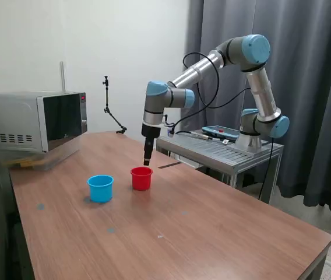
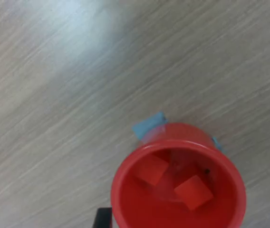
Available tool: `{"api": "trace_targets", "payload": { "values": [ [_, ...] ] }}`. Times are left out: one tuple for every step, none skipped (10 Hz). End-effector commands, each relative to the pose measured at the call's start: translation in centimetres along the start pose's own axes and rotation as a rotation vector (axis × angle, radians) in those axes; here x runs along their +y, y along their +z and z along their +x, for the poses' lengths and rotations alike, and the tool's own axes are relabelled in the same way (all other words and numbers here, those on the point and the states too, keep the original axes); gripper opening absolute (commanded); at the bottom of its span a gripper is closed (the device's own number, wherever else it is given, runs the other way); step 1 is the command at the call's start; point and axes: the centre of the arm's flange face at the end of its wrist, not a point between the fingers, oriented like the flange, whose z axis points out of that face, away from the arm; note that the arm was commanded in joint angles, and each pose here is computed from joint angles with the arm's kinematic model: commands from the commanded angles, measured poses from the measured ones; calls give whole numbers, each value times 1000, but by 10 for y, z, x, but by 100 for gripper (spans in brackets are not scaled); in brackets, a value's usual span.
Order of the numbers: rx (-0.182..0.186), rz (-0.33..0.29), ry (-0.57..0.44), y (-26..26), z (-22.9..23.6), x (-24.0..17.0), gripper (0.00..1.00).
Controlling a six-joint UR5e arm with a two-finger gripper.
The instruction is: Place red objects in the red bin, and blue objects in the blue bin.
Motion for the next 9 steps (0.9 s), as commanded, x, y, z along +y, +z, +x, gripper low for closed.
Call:
{"api": "trace_targets", "payload": {
  "values": [
    [10,-6,-21,-9,10,-12,100],
    [30,-35,-103,-33,51,-45,100],
    [57,-81,-137,-69,66,-63,100],
    [74,-109,-135,-104,60,-67,100],
    [53,-75,-145,-129,51,-74,100],
    [35,-40,-159,-164,37,-86,100],
    [33,-41,-165,-200,21,-98,100],
    [40,-57,-167,-229,8,-109,100],
    [47,-69,-164,-252,-3,-120,100]
  ]
}}
